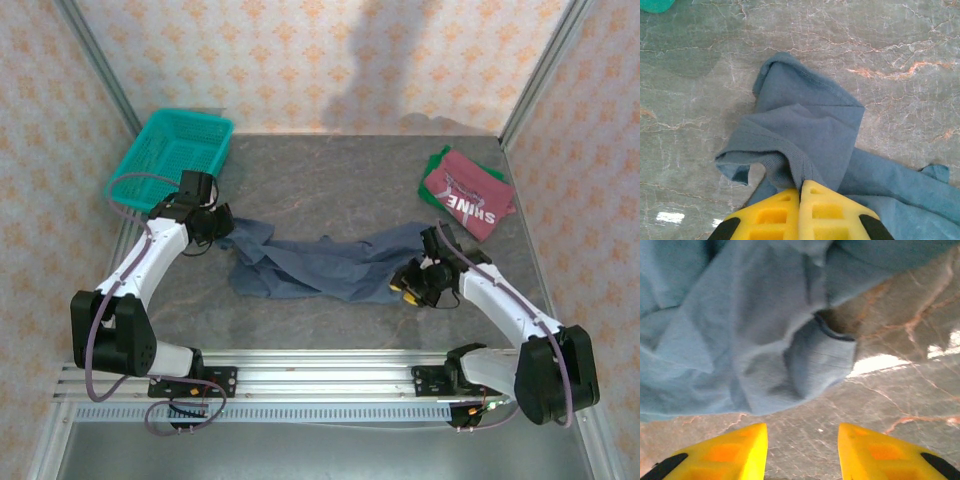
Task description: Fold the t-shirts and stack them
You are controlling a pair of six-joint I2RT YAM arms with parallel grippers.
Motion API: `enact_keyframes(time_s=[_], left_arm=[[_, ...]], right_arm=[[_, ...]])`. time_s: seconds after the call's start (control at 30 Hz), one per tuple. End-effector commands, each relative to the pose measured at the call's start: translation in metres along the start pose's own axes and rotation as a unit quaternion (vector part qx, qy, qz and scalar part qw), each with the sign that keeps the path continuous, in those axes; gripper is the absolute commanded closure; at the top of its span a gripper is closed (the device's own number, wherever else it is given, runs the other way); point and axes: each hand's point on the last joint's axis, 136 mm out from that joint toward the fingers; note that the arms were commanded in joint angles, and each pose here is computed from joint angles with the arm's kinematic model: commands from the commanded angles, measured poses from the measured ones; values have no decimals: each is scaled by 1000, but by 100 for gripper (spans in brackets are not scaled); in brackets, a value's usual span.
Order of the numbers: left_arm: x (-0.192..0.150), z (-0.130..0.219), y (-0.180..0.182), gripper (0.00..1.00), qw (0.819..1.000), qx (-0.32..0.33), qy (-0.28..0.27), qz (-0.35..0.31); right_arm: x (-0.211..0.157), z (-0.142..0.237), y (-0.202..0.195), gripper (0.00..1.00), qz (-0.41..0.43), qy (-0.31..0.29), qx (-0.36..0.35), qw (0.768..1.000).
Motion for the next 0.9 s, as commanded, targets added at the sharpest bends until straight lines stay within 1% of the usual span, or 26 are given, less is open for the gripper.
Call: enact_keyframes(time_s=[0.0, 0.1, 0.23, 0.4, 0.53, 0.73, 0.8, 0.87], left_arm=[[5, 3, 7, 100, 1000, 7, -10, 1], [4, 2, 8, 100, 1000, 5, -11, 3], [2, -1, 8, 100, 1000, 1, -8, 6], [0, 0, 9, 100, 1000, 0, -7, 6], [-1, 4, 10, 100, 1000, -2, -10, 6], [-6, 7, 11, 100, 1000, -6, -9, 6], [-7, 10, 11, 100, 1000, -7, -10, 5], [-8, 12, 11, 100, 1000, -10, -11, 6]], right_arm=[[-3, 5, -17, 62, -21, -16, -23, 999], [-6, -5, -27, 63, -28, -11, -27, 999], [2, -19, -24, 63, -39, -21, -8, 999], [18, -35, -12, 63, -36, -26, 4, 999], [30, -38, 1, 63, -31, -33, 16, 999], [42, -51, 10, 64, -22, -25, 11, 999], [48, -53, 15, 66, -22, -27, 11, 999], [54, -54, 19, 73, -19, -28, 5, 999]])
Point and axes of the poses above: each hand's point on the last joint's axis, 136 mm out from that joint toward the fingers, its own z axis back along the fingers, its own y axis along the line the jaws close on, x = y × z, and after that the axes turned 1 degree about -z, right-handed
